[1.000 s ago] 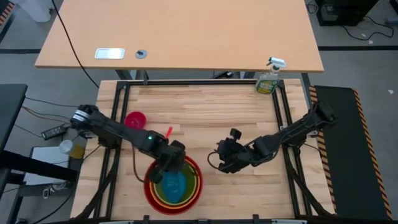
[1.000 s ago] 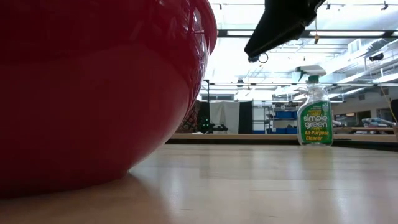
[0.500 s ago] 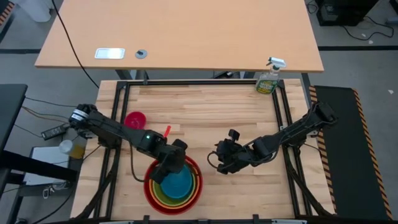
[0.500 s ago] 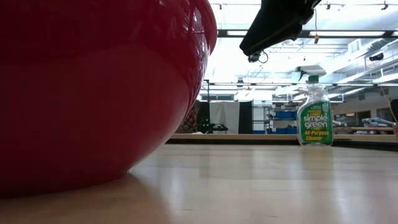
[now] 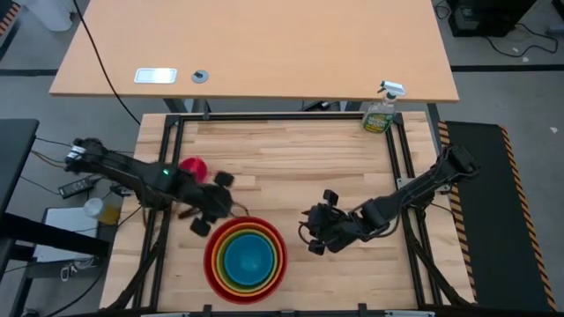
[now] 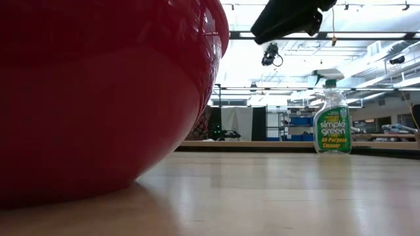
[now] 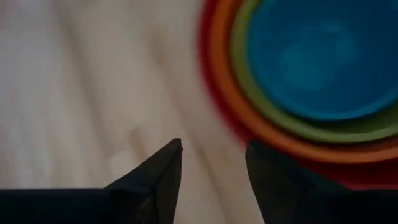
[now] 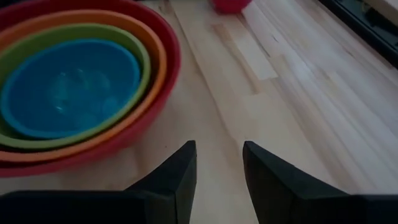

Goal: Nest bowls inside each other
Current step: Stack the pink bowl on top of the blue bowl

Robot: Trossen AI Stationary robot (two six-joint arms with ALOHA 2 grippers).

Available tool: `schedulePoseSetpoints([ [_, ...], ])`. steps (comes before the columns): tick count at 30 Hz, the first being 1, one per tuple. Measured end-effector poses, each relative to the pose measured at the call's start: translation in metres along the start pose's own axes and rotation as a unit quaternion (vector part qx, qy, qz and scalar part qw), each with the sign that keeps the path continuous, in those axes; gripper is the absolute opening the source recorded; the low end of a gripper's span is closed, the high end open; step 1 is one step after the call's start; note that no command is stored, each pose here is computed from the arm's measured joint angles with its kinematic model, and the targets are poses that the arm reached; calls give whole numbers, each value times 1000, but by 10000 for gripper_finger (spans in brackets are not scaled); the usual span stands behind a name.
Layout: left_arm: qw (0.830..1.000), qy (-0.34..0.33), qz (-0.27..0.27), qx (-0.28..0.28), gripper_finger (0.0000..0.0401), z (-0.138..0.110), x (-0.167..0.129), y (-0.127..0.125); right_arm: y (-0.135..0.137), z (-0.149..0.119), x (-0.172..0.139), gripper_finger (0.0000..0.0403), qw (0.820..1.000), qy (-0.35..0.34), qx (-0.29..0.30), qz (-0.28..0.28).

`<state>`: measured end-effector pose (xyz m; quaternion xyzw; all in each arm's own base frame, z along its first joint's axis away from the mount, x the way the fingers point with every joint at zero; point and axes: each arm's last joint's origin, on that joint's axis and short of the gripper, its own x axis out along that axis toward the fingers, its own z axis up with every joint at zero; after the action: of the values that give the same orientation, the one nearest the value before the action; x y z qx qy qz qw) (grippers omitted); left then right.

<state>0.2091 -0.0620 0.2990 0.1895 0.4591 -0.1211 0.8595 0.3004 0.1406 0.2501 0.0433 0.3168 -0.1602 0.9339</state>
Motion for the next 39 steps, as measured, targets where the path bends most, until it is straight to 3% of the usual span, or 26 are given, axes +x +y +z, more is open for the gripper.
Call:
schedulePoseSetpoints([
  [7, 985, 63, 55, -150, 161, -55, -11, 25, 4, 0, 5, 139, 1000, -10, 2, 4],
  [12, 950, 162, 96, -247, 158, -78, -1, 45, 6, 0, 17, 139, 1000, -11, -1, 4],
  [16, 921, 228, 111, -295, 159, -98, 14, 60, 6, 1, 18, 139, 1000, -14, -1, 12],
  [22, 895, 265, 93, -347, 196, -126, 30, 76, 8, 2, 17, 139, 1000, -18, -11, 16],
  [29, 890, 265, 72, -364, 259, -143, 41, 77, 8, 2, 17, 139, 1000, -17, -12, 17],
  [39, 874, 310, 85, -365, 269, -145, 54, 81, 9, 4, 16, 139, 999, -26, -3, 22],
])
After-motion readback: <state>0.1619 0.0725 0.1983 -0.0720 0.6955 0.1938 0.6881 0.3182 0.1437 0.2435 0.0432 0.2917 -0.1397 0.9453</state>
